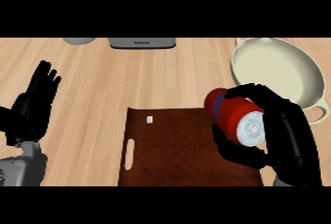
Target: Pick the can from the tray and place it in the pot
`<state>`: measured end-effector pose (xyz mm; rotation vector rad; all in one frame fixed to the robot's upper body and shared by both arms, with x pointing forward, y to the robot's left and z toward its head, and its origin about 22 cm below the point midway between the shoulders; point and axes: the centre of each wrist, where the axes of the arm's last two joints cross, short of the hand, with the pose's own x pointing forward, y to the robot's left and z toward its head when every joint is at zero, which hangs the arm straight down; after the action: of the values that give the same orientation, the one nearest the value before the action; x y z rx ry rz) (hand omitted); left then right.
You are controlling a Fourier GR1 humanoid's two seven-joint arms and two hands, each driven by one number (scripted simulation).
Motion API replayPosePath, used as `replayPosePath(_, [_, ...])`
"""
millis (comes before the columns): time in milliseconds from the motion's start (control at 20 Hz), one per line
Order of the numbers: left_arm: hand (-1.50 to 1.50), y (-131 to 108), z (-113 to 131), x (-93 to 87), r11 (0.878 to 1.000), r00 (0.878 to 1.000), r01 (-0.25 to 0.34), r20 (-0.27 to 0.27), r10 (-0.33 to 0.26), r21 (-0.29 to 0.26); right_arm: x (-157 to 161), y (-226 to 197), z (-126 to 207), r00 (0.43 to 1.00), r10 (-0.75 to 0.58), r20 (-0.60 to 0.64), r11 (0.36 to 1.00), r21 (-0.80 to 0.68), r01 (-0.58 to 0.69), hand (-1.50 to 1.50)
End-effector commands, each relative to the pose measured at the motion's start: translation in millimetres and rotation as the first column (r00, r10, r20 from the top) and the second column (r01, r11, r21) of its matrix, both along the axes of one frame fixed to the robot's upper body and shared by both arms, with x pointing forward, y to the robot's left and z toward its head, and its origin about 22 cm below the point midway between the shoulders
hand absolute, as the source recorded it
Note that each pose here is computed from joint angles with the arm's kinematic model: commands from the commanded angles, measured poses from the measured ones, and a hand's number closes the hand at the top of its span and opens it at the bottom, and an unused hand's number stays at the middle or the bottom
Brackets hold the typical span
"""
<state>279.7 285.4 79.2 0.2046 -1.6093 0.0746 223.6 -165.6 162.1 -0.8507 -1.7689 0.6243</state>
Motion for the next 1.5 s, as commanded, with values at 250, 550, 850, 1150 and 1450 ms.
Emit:
replayPosePath(250, [0.0,-7,-12,6.1,1.0,1.0,0.003,0.001,-0.003,-0.01,38,-87,19,0.996,-0.086,0.02,0.987,0.14,0.083,1.5])
replayPosePath(550, [0.0,-8,-6,-11.1,1.0,1.0,0.011,0.011,-0.011,0.007,76,-115,7,0.991,-0.13,-0.031,0.974,0.186,0.133,1.5])
replayPosePath(850, [0.0,10,-1,7.2,1.0,1.0,0.009,0.02,-0.01,0.009,127,-134,-19,0.979,-0.199,0.033,0.976,0.092,0.195,1.5])
replayPosePath(1150, [0.0,-11,12,2.5,0.999,0.999,0.035,0.024,-0.035,0.013,142,-177,-41,0.924,-0.372,0.084,0.897,-0.222,0.382,1.5])
replayPosePath(1450, [0.0,-10,18,10.2,0.999,0.999,0.048,0.011,-0.048,0.012,183,-187,-62,0.929,-0.369,0.039,0.9,-0.233,0.368,1.5])
